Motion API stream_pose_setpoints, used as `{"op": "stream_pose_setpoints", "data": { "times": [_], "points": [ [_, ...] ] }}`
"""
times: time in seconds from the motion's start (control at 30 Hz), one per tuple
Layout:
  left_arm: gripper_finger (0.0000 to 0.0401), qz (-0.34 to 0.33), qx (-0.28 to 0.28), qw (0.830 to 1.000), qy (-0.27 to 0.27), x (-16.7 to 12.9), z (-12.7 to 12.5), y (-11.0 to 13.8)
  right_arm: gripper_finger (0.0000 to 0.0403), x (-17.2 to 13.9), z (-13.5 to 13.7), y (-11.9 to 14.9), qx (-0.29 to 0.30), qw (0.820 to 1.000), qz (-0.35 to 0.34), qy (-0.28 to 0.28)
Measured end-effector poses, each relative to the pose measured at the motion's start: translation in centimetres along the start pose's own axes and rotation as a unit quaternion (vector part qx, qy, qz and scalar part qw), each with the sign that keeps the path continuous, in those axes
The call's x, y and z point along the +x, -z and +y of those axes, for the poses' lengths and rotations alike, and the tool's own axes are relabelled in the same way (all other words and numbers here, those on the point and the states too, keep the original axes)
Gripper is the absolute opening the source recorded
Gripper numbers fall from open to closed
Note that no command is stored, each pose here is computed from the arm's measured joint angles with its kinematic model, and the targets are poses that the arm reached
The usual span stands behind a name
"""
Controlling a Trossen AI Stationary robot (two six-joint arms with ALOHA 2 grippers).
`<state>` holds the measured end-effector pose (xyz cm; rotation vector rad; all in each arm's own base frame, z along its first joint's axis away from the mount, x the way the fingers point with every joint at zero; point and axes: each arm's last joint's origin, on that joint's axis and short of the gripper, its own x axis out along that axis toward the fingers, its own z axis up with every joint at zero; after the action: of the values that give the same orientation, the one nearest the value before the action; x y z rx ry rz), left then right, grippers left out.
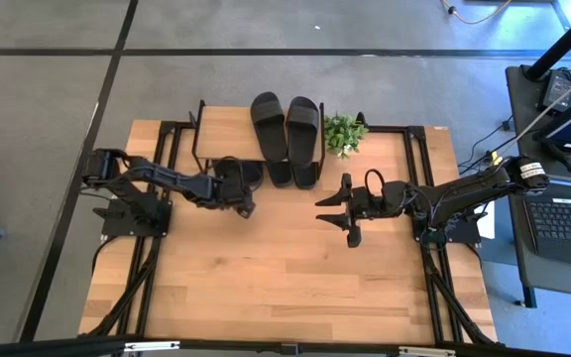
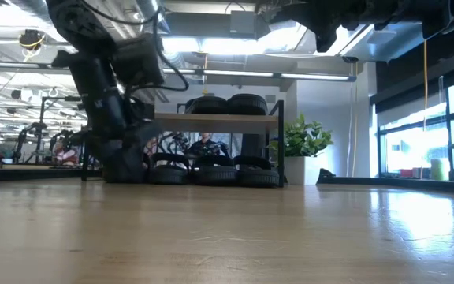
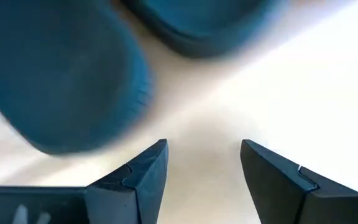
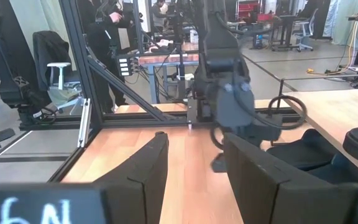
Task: Pick and place slides into the shelf
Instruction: Return to Home Position
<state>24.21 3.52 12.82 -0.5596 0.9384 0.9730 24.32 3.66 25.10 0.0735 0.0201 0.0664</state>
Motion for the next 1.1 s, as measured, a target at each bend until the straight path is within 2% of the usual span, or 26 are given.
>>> {"op": "stream_pose_setpoints", "data": {
  "times": [0.23, 0.3, 0.47, 0.6, 0.73, 0.83, 0.97, 1.1],
  "points": [
    [0.0195, 0.004, 0.012, 0.997, 0.076, -3.2, -0.3, 0.2, 0.0156, 0.0, 0.0, -0.1, 0.001, 1.0, -0.003, 0.0],
    [0.0195, 0.004, 0.009, 0.993, 0.118, -4.9, -0.2, 0.0, 0.0156, 0.0, 0.0, -0.1, 0.001, 1.0, -0.006, 0.0],
    [0.0195, -0.034, 0.001, 0.969, 0.246, -10.1, 1.0, -0.7, 0.0156, 0.0, 0.0, -0.4, 0.003, 1.0, -0.018, -0.001],
    [0.0195, -0.114, 0.002, 0.941, 0.318, -14.0, 3.0, -1.2, 0.0156, -0.3, 0.0, -1.2, 0.006, 0.999, -0.05, -0.003],
    [0.0195, -0.213, 0.018, 0.918, 0.333, -16.9, 5.3, -1.5, 0.0156, -1.1, -0.6, -2.2, 0.026, 0.998, -0.064, 0.008],
    [0.0195, -0.258, 0.016, 0.906, 0.335, -18.2, 6.7, -1.4, 0.0156, -2.2, -1.9, -2.6, 0.043, 0.997, -0.046, 0.037],
    [0.0195, -0.294, 0.034, 0.895, 0.332, -19.1, 7.8, -1.3, 0.0156, -3.8, -3.7, -3.2, 0.041, 0.995, -0.03, 0.083],
    [0.0195, -0.312, 0.054, 0.891, 0.325, -19.6, 8.7, -1.1, 0.0156, -5.4, -4.5, -3.7, 0.034, 0.994, -0.022, 0.106]
  ]
}}
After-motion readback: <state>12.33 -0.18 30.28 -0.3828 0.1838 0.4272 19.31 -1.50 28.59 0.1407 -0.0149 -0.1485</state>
